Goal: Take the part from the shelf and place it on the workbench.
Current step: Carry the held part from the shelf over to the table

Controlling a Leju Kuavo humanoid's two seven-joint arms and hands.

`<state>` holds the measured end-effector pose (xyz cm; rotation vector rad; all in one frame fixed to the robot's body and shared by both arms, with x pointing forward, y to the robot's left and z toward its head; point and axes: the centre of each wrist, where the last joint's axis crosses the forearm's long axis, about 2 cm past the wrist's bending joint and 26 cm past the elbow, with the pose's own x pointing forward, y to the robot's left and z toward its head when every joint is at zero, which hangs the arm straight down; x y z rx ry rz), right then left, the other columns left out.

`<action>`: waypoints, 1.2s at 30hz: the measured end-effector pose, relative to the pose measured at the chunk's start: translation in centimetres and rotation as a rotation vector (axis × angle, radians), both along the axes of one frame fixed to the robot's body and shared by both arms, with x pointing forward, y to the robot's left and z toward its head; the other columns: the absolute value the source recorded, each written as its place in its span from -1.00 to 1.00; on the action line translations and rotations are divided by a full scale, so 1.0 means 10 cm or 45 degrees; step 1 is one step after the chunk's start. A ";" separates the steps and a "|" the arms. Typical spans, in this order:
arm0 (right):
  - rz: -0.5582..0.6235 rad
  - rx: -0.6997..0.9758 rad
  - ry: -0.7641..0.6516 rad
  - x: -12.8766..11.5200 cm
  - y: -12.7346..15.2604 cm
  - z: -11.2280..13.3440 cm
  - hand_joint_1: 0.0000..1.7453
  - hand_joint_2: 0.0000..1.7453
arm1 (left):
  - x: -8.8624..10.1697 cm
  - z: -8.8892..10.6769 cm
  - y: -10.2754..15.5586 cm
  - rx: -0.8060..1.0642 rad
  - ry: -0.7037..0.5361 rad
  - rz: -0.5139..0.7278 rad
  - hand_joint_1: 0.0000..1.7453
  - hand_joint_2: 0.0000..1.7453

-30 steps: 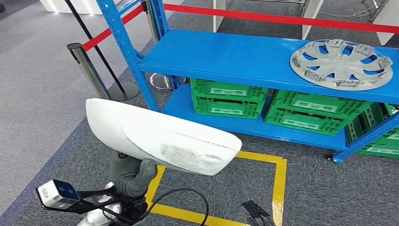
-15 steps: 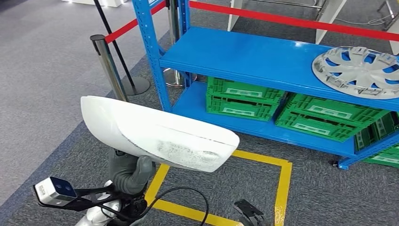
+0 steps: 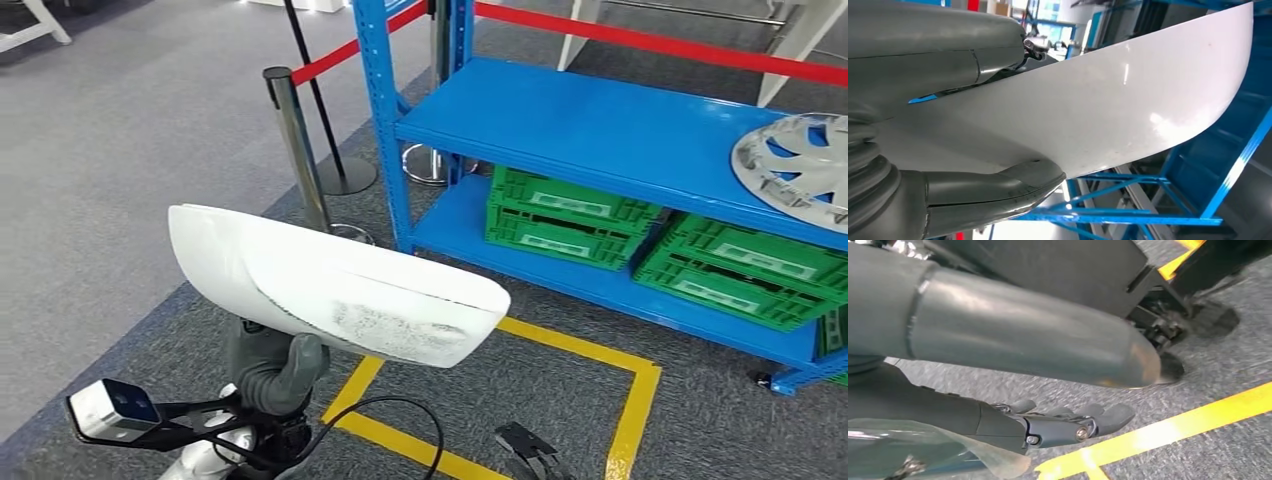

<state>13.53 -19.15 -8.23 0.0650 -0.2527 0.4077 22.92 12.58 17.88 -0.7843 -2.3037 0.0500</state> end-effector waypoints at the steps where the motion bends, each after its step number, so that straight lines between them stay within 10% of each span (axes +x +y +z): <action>1: 0.001 0.001 0.002 0.00 0.00 0.00 -1.00 -1.00 | 0.00 0.00 0.00 0.001 0.001 -0.001 1.00 1.00; 36: 0.031 0.018 0.006 0.03 0.05 0.02 -1.00 -1.00 | 0.00 0.01 -0.02 0.021 -0.014 0.016 1.00 1.00</action>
